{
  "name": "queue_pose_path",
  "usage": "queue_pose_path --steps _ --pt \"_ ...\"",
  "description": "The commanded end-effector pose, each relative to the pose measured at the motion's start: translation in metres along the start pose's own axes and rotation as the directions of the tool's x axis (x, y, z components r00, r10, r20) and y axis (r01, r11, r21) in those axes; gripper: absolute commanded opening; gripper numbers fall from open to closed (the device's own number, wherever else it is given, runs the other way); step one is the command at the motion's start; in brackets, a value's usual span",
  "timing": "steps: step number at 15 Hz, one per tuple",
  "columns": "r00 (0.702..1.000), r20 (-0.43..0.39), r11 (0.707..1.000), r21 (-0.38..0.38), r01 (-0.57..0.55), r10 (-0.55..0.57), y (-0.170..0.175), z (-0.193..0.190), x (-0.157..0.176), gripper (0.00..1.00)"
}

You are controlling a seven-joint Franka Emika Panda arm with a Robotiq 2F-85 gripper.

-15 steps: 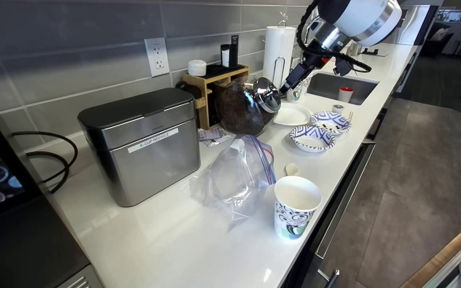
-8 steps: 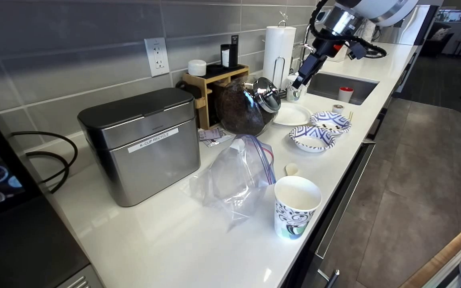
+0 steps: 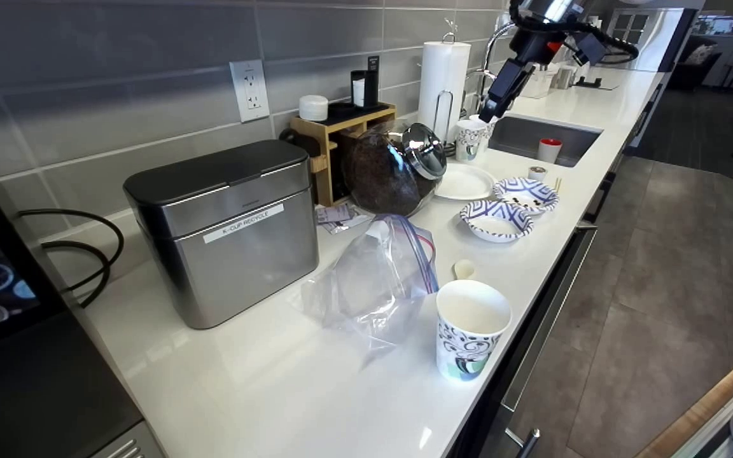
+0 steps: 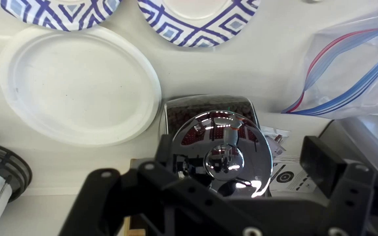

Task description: Place the spoon in the coffee container

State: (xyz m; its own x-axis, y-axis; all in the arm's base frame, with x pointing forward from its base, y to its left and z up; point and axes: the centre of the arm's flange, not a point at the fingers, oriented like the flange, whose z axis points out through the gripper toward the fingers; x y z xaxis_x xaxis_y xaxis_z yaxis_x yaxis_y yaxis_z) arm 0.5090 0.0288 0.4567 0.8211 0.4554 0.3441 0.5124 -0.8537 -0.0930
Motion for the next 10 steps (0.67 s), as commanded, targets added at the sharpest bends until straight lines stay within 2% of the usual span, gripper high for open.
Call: queue_pose_path --steps 1,7,8,10 --pt "0.999 0.035 1.0 -0.012 -0.009 0.009 -0.009 -0.015 -0.007 1.0" --pt "0.999 0.041 1.0 -0.026 -0.012 0.013 -0.012 -0.029 -0.017 1.0" --pt "1.0 0.024 1.0 -0.017 -0.005 0.006 -0.007 -0.02 -0.004 1.0" --pt "1.0 0.019 1.0 -0.02 -0.006 0.006 -0.006 -0.023 -0.004 1.0"
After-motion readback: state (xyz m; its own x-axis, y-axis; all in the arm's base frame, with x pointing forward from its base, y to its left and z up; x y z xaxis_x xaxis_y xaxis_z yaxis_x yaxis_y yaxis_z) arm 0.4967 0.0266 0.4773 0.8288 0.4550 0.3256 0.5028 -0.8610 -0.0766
